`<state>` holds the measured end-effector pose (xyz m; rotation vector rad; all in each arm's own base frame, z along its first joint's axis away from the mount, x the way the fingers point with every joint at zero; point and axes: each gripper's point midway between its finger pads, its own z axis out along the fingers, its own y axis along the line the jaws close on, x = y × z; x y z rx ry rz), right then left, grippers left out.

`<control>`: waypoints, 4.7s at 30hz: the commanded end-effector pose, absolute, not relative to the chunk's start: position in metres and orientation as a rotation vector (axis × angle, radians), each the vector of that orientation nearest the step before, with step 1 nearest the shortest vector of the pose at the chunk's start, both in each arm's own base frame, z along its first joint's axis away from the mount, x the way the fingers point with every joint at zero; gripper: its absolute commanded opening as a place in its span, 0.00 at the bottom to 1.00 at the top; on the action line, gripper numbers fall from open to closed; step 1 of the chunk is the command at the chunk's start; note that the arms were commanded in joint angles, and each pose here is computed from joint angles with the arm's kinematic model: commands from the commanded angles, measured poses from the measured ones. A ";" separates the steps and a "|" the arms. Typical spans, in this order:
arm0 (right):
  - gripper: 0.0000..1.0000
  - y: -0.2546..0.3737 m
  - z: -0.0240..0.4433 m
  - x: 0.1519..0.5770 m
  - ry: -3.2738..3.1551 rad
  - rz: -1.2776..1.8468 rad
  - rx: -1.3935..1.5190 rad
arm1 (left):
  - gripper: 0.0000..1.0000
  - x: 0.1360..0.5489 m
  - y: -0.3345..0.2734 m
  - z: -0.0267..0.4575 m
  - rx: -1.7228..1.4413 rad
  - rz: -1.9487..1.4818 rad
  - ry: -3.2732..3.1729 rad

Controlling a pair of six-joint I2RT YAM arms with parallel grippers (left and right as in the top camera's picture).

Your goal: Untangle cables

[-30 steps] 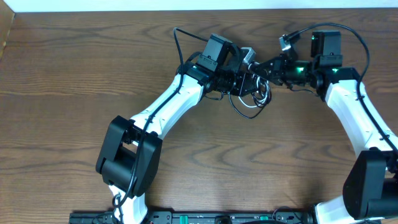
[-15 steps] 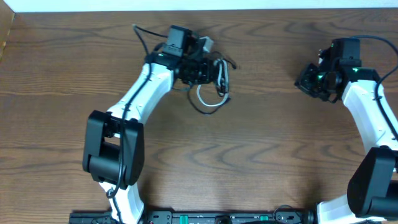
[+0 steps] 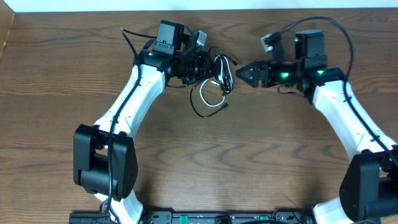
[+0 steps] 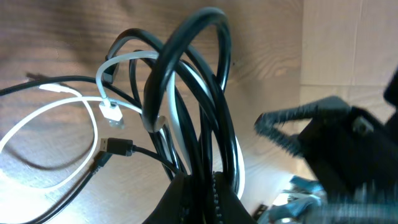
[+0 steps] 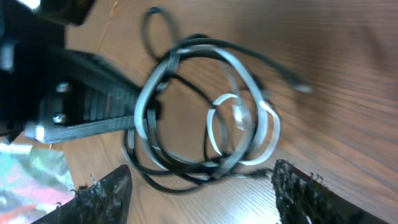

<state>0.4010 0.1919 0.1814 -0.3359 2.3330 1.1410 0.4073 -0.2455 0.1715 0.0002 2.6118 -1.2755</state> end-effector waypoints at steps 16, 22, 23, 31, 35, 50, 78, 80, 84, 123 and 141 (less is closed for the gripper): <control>0.48 0.215 0.159 0.410 2.406 0.763 -0.290 | 0.07 0.400 -0.251 0.187 -0.274 -1.433 2.656; 0.48 0.224 0.152 0.409 2.414 0.737 -0.310 | 0.07 0.399 -0.253 0.188 -0.265 -1.448 2.657; 0.48 0.226 0.152 0.409 2.411 0.740 -0.316 | 0.07 0.398 -0.254 0.188 -0.263 -1.448 2.658; 0.38 0.228 0.128 0.418 2.451 0.692 -0.256 | 0.07 0.395 -0.258 0.191 -0.247 -1.484 2.659; 0.04 0.206 0.096 0.428 2.531 0.597 -0.129 | 0.07 0.392 -0.257 0.189 -0.196 -1.468 2.661; 0.01 0.022 0.054 0.411 2.727 0.074 0.542 | 0.07 0.381 -0.203 0.135 0.040 -0.923 2.819; 0.01 0.128 0.090 0.406 2.656 0.882 -0.052 | 0.31 0.386 -0.148 0.184 0.103 -0.583 2.677; 0.01 0.143 0.116 0.409 2.552 1.023 -0.120 | 0.42 0.384 -0.155 0.184 0.118 -0.594 2.677; 0.01 0.166 0.184 0.404 2.308 1.229 -0.295 | 0.51 0.383 -0.167 0.187 0.158 -0.613 2.658; 0.01 0.175 0.242 0.375 2.148 1.290 -0.461 | 0.32 0.447 -0.295 0.175 0.426 -0.940 2.296; 0.02 0.124 0.177 0.388 2.509 0.870 -0.025 | 0.07 0.452 -0.287 0.189 0.365 -1.032 2.274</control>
